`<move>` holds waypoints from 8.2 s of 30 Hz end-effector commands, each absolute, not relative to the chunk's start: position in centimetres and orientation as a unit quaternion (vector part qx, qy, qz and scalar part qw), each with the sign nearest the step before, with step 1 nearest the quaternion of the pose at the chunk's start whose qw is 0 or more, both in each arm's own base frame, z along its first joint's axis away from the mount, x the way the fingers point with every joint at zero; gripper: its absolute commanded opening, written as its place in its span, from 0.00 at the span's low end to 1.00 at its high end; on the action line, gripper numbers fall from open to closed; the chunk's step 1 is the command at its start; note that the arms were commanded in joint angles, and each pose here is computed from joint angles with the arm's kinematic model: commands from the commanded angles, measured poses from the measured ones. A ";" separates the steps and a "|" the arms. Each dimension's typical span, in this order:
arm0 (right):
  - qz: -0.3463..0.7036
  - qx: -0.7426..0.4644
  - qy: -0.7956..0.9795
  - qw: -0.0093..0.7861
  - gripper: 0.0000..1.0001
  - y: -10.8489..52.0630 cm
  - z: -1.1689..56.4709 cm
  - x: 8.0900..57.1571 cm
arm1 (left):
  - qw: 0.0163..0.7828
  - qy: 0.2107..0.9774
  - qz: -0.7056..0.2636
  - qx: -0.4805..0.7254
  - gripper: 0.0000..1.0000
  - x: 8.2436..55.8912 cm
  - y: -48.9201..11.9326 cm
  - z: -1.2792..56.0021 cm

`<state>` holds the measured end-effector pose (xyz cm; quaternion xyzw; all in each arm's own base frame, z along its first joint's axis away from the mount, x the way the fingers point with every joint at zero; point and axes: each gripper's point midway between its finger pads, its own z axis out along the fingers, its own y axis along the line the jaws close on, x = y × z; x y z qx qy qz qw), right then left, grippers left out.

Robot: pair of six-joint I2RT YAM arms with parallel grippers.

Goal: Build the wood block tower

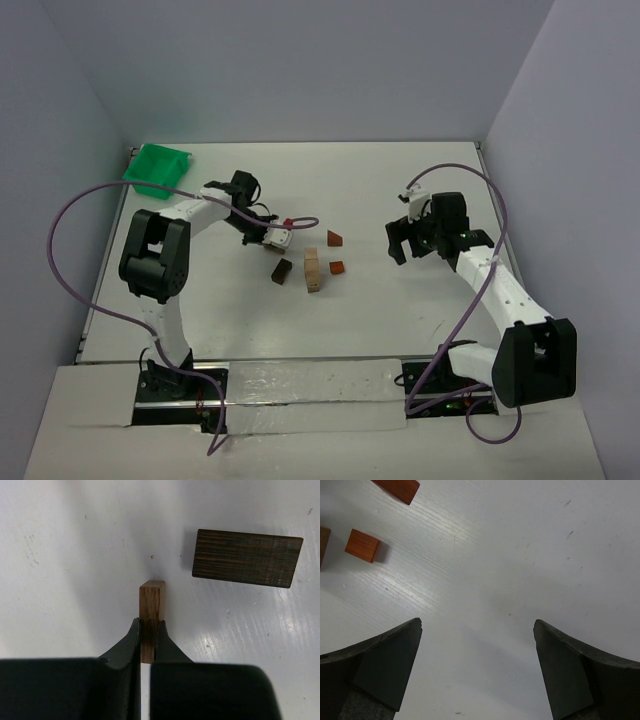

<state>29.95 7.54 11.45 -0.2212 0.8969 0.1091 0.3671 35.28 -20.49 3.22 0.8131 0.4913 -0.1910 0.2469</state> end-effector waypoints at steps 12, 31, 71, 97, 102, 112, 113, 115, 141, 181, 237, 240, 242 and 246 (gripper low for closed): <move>0.106 -0.278 0.796 0.527 1.00 9.0 26.3 32.4 | 0.337 0.713 -0.397 0.469 0.00 32.0 -22.5 21.6; 0.284 -0.467 0.598 0.586 1.00 25.7 40.4 24.7 | 0.344 0.807 -0.478 -0.047 0.00 30.7 -21.4 34.2; 0.237 -0.563 0.609 0.506 1.00 32.8 30.7 25.1 | 0.301 0.859 -0.411 0.056 0.00 25.3 -25.6 29.3; 0.258 -0.558 0.604 0.508 0.97 34.0 30.9 25.4 | 0.263 0.840 -0.469 0.075 0.00 23.7 -27.2 30.7; 0.255 -0.555 0.608 0.507 0.90 34.0 30.7 25.5 | 0.266 0.839 -0.469 0.076 0.00 23.8 -27.1 30.8; 0.252 -0.548 0.614 0.509 0.78 33.8 30.5 25.7 | 0.269 0.835 -0.474 0.076 0.00 23.9 -27.0 31.1; 0.252 -0.547 0.615 0.509 0.77 33.8 30.4 25.7 | 0.270 0.835 -0.474 0.075 0.00 23.9 -26.9 31.2; 0.251 -0.547 0.616 0.509 0.74 33.8 30.4 25.8 | 0.270 0.835 -0.473 0.076 0.00 23.8 -26.9 31.1; 0.243 -0.566 0.618 0.488 0.47 30.8 30.0 25.8 | 0.310 0.836 -0.449 0.057 0.99 26.8 -23.5 30.9; 0.212 -0.707 0.625 0.255 0.41 29.2 20.5 28.4 | 0.382 0.820 -0.424 0.047 0.99 34.2 -10.0 30.1; 0.189 -0.727 0.626 0.210 0.46 31.0 16.3 26.4 | 0.387 0.813 -0.433 0.042 0.99 33.4 -9.5 30.6; 0.187 -0.731 0.622 0.208 0.46 31.1 16.3 26.4 | 0.387 0.813 -0.433 0.042 0.99 33.4 -9.5 30.6; 0.185 -0.733 0.621 0.207 0.47 31.1 16.2 26.4 | 0.387 0.813 -0.433 0.043 0.99 33.4 -9.5 30.6; 0.182 -0.736 0.619 0.206 0.47 31.2 16.1 26.5 | 0.386 0.813 -0.433 0.041 0.99 33.5 -9.5 30.4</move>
